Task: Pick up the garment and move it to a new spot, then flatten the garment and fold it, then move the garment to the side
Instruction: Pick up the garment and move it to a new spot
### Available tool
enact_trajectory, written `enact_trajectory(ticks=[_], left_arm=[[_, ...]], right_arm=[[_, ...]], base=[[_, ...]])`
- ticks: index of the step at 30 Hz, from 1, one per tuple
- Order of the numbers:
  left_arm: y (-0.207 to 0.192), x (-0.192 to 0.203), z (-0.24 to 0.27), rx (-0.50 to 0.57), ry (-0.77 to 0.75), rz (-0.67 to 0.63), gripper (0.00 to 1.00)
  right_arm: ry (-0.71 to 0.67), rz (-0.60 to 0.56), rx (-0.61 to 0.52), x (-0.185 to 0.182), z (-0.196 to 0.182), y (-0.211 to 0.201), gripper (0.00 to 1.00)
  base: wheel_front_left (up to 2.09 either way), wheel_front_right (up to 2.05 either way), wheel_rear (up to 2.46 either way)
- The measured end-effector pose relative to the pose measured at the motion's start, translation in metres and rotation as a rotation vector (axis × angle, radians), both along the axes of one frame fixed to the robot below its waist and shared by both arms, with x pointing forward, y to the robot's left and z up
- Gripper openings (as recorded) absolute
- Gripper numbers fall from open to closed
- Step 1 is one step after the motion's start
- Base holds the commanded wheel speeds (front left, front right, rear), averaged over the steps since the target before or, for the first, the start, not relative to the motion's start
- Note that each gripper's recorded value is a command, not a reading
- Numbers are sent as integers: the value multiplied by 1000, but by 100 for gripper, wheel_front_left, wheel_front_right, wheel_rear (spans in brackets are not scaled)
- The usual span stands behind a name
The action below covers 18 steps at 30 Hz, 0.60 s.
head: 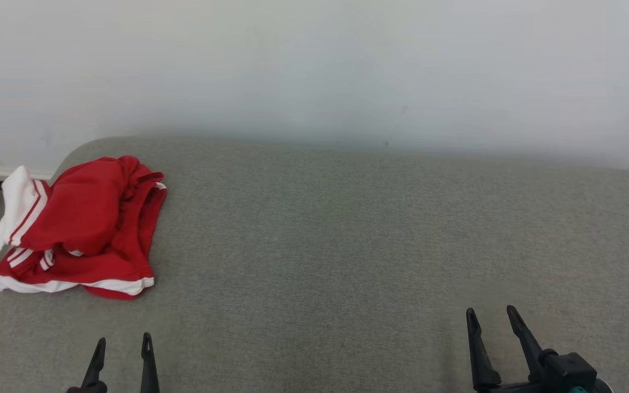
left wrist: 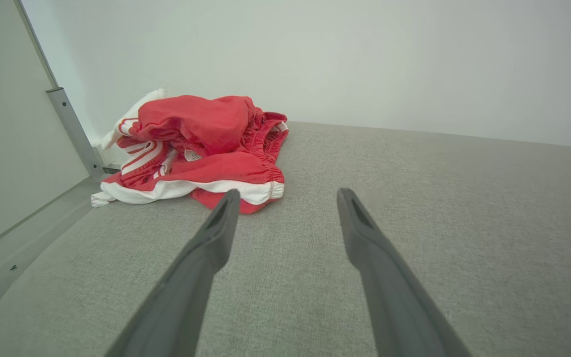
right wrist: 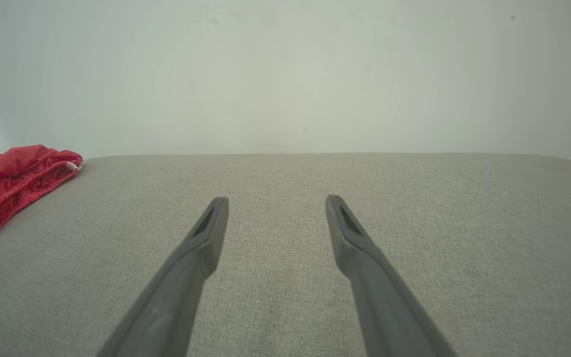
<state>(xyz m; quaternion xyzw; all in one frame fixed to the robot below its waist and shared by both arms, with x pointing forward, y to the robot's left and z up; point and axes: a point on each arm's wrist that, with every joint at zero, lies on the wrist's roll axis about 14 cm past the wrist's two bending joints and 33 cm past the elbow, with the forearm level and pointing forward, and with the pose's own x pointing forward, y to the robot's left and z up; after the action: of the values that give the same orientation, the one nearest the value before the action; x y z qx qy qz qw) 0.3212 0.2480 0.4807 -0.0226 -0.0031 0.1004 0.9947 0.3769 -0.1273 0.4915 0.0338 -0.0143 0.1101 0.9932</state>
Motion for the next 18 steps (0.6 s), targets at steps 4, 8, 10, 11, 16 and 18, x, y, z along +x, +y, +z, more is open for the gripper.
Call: enact_trajectory(ticks=[4, 8, 10, 11, 16, 18], left_arm=[[17, -14, 0, -5, -3, 63, 100], [33, -30, 0, -4, -3, 119, 100], [41, -39, -1, -4, 0, 152, 100], [45, -43, -2, -5, 0, 167, 100], [61, -62, -1, -9, -5, 233, 100], [65, -69, -1, -11, -7, 255, 100]], right_arm=[[4, 50, 4, 5, -1, 18, 100], [8, 103, 7, 9, -1, 36, 100], [10, 133, 7, 10, -2, 47, 100], [12, 149, 8, 11, -2, 52, 100], [14, 214, 7, 13, -2, 75, 100], [17, 236, 6, 13, -3, 83, 100]], base=[[0, 0, 0], [0, 0, 0], [0, 0, 0], [0, 0, 0], [0, 0, 0], [0, 0, 0]])
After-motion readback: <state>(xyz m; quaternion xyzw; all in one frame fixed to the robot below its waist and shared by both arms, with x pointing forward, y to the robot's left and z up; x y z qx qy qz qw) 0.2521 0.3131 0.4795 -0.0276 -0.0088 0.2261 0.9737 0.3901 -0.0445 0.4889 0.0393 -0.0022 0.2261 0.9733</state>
